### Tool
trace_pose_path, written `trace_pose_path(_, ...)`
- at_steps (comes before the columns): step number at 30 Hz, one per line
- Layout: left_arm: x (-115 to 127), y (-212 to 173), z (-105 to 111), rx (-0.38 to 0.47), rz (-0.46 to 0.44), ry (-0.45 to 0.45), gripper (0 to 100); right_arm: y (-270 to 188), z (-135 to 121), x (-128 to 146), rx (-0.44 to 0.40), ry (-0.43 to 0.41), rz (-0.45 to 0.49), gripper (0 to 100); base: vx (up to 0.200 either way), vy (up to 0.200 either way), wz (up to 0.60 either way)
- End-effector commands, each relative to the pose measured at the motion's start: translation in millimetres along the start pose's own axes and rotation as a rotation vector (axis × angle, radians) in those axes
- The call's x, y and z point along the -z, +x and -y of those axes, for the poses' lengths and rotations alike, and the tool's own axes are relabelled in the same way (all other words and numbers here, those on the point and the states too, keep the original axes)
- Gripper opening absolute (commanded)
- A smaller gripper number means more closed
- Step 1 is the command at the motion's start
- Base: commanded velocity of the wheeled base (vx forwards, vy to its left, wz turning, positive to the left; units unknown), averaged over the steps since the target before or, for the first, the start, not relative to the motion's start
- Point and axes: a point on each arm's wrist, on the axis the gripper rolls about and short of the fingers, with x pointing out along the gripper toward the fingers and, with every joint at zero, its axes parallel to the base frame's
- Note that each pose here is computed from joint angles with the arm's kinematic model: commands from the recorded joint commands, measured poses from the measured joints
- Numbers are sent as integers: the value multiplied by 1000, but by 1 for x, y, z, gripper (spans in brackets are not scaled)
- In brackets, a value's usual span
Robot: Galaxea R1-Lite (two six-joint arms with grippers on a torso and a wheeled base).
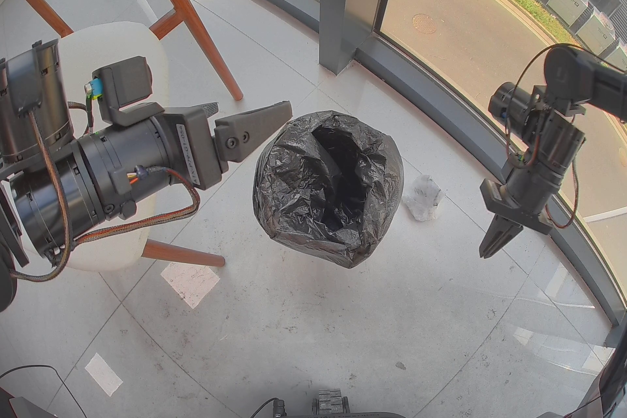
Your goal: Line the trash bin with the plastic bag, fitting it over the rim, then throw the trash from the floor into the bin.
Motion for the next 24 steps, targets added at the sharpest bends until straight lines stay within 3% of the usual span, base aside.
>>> trace_pose_path(1, 0, 2, 0, 4, 12, -1, 100, 128, 59, -2, -335, -410, 810, 0, 0, 0, 0)
trace_pose_path(2, 0, 2, 0, 4, 12, -1, 100, 132, 57, -8, -346, -403, 852, 0, 0, 0, 0)
trace_pose_path(3, 0, 2, 0, 6, 15, -1, 100, 163, 55, -38, -353, -374, 1058, 0, 0, 0, 0)
trace_pose_path(7, -1, 3, 0, 7, 18, -1, 100, 204, 76, -55, -234, -420, 1082, 0, 0, 0, 0)
trace_pose_path(8, -1, 2, 0, 7, 17, -1, 100, 204, 75, -57, -233, -424, 1089, 100, 0, 0, 0)
trace_pose_path(12, -1, 2, 0, 7, 17, -1, 100, 201, 66, -77, -246, -430, 1148, 100, 0, 0, 0)
trace_pose_path(24, 0, 2, 0, 6, 15, -1, 100, 211, 64, -128, -185, -434, 1239, 100, 0, 0, 0)
